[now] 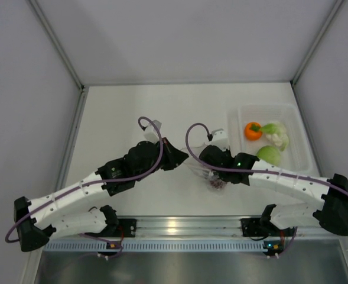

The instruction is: Open the zip-top bag and remove the fake food

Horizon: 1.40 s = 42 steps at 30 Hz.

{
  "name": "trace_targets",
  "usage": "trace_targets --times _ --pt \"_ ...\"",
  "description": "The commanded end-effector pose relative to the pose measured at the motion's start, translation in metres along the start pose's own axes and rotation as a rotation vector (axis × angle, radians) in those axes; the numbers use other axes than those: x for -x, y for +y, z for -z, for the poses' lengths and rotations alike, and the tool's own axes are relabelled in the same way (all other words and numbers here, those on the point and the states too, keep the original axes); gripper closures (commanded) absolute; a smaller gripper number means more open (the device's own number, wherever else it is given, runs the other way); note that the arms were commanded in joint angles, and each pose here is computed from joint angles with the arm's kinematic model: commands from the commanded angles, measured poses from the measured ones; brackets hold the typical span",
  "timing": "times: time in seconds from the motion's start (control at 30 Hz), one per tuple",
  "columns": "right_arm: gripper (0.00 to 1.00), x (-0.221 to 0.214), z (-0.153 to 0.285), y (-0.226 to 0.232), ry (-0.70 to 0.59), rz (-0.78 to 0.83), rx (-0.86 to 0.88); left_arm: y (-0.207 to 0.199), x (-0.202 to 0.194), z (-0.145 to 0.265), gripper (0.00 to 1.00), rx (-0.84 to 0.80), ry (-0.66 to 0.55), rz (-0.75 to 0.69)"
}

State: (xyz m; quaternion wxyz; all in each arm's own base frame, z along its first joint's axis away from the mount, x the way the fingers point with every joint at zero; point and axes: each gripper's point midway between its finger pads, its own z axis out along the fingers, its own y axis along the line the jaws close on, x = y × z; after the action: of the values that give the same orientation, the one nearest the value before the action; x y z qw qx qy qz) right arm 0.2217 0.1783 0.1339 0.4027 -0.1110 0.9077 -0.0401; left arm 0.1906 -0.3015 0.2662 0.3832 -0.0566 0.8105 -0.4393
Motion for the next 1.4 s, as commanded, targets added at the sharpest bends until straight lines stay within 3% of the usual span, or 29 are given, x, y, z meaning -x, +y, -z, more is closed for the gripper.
trace_targets --times 0.0,0.2,0.47,0.63,0.8,1.07,1.2,1.37 --pt "0.89 -0.032 -0.002 0.006 0.093 -0.001 0.038 0.008 0.003 0.0 1.0 0.031 -0.014 -0.001" --pt "0.65 -0.049 -0.009 0.016 0.119 -0.014 0.082 0.009 0.001 -0.001 1.0 0.031 -0.005 -0.009" --pt "0.6 -0.068 -0.023 0.014 0.184 0.043 0.029 0.01 -0.011 -0.011 1.0 0.04 0.046 -0.015" --pt "0.42 -0.081 -0.029 0.001 0.228 0.102 -0.051 0.011 -0.011 -0.012 1.0 0.044 0.049 -0.023" --pt "0.37 -0.098 -0.035 0.017 0.285 0.114 0.037 0.011 -0.011 -0.013 1.0 0.045 0.052 -0.027" --pt "0.41 -0.123 -0.06 0.025 0.373 0.156 0.021 0.011 -0.015 -0.018 1.0 0.048 0.069 -0.041" --pt "0.65 -0.113 -0.058 0.026 0.34 0.133 0.02 0.012 -0.015 -0.018 1.0 0.052 0.067 -0.05" --pt "0.82 -0.074 -0.041 0.028 0.207 0.056 0.052 0.014 -0.014 -0.019 1.0 0.059 0.062 -0.047"
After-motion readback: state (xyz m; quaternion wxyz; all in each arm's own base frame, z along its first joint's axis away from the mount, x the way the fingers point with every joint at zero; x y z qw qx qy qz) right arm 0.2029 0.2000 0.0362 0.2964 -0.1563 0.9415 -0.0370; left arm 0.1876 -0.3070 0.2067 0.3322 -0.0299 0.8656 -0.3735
